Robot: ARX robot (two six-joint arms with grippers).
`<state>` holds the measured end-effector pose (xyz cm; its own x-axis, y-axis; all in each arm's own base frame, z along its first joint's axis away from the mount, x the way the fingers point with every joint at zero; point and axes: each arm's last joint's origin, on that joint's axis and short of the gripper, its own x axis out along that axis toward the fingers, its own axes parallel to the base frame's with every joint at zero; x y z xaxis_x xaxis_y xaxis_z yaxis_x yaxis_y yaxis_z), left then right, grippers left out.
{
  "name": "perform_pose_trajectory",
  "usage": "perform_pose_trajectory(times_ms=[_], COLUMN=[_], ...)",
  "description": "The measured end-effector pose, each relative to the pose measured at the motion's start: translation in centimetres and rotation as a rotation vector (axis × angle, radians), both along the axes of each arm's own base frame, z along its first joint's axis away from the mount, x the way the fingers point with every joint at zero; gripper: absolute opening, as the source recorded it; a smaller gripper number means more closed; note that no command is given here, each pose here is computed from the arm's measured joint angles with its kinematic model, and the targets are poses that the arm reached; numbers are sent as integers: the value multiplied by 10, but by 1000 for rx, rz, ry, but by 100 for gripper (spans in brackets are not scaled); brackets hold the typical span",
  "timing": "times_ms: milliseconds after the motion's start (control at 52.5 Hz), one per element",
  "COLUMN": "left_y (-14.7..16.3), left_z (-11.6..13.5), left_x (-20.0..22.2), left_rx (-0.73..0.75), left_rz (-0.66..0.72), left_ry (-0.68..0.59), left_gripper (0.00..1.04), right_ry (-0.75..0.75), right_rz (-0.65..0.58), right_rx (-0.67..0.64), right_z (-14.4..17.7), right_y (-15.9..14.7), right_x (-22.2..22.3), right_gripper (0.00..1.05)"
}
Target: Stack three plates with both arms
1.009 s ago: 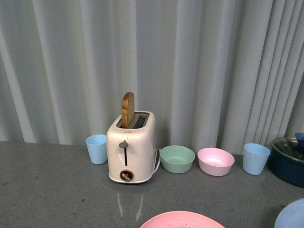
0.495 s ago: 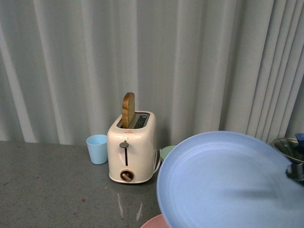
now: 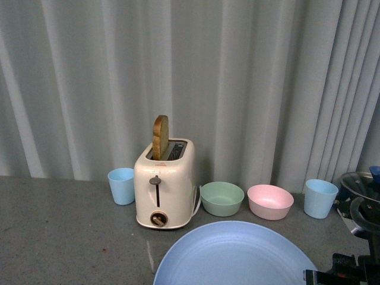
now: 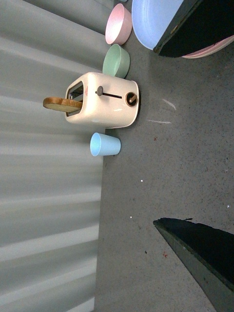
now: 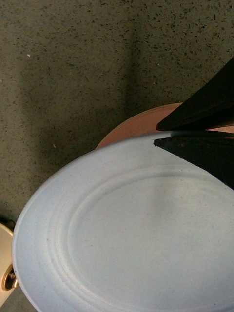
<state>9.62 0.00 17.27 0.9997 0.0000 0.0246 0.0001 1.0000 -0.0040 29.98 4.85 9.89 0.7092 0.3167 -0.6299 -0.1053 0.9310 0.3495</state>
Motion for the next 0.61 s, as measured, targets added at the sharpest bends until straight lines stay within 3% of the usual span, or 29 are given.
perform_pose_trajectory(times_ms=[571, 609], left_y=[0, 0], left_z=[0, 0], left_x=[0, 0], left_rx=[0, 0], left_rz=[0, 0], left_ry=[0, 0], left_gripper=[98, 98], right_ry=[110, 122], right_rz=[-28, -29], right_rx=[17, 18], right_z=[-27, -29], right_y=[-4, -4], right_x=[-6, -7], right_gripper=[3, 7])
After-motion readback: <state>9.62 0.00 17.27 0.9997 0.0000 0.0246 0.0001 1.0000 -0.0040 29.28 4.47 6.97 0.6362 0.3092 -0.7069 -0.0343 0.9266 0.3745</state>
